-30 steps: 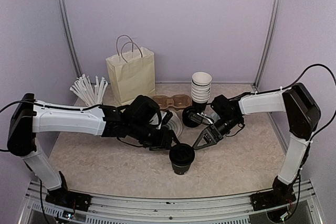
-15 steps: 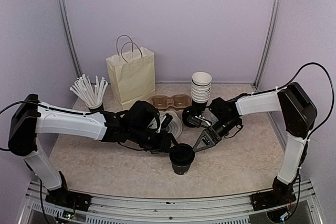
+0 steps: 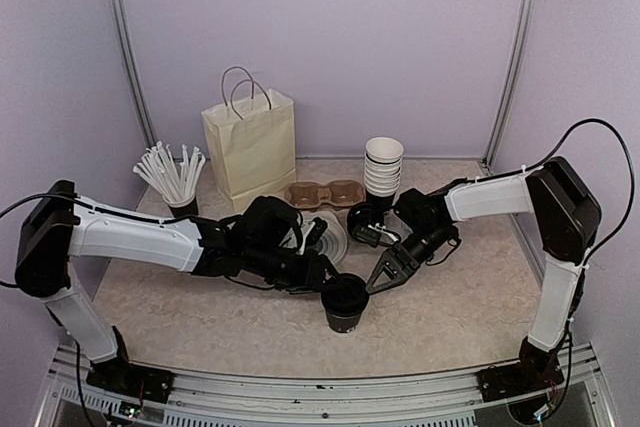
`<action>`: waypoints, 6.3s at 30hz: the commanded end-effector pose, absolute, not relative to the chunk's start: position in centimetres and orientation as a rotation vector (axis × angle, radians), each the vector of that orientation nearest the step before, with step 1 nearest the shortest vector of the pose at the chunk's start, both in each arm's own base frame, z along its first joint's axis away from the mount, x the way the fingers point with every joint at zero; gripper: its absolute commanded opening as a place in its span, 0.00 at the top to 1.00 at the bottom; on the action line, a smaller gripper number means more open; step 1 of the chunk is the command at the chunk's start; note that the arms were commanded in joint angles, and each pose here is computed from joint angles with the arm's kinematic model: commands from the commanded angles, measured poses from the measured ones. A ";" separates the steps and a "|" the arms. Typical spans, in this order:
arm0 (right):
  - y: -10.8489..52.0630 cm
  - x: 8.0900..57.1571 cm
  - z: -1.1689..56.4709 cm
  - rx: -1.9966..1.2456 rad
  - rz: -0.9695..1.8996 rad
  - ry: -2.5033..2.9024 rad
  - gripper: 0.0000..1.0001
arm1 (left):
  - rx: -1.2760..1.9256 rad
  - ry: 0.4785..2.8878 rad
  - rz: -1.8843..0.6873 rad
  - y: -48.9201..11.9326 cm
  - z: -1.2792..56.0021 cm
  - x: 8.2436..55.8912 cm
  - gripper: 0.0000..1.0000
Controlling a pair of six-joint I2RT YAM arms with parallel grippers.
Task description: Pack the takeout coffee
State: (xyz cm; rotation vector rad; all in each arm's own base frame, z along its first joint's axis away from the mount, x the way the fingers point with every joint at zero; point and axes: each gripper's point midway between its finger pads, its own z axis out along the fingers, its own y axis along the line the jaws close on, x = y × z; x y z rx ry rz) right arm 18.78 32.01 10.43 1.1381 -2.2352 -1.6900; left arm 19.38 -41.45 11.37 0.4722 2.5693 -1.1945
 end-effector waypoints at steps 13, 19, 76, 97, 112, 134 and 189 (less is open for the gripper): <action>29.5 23.1 1.7 1.303 -0.995 -2.632 0.74 | 0.387 2.904 -0.849 -36.8 1.7 16.6 0.57; 30.5 24.0 3.4 1.373 -1.061 -2.601 0.76 | 0.445 2.843 -0.834 -38.3 3.1 16.8 0.54; 29.8 18.8 12.7 1.444 -1.550 -2.368 0.46 | 0.235 2.670 -1.170 -40.3 13.4 17.0 0.60; 31.3 18.2 12.7 1.429 -1.590 -2.282 0.33 | 0.284 2.732 -1.126 -40.7 10.3 16.7 0.65; 30.8 19.8 7.1 1.400 -1.240 -2.460 0.39 | 0.295 2.778 -1.087 -40.3 8.4 16.4 0.68; 30.7 19.7 7.0 1.448 -1.188 -2.477 0.52 | 0.212 2.624 -1.019 -38.6 14.4 17.9 0.47; 30.2 16.6 4.2 1.391 -1.193 -2.366 0.54 | -0.086 2.920 -0.994 -36.2 0.5 16.6 0.86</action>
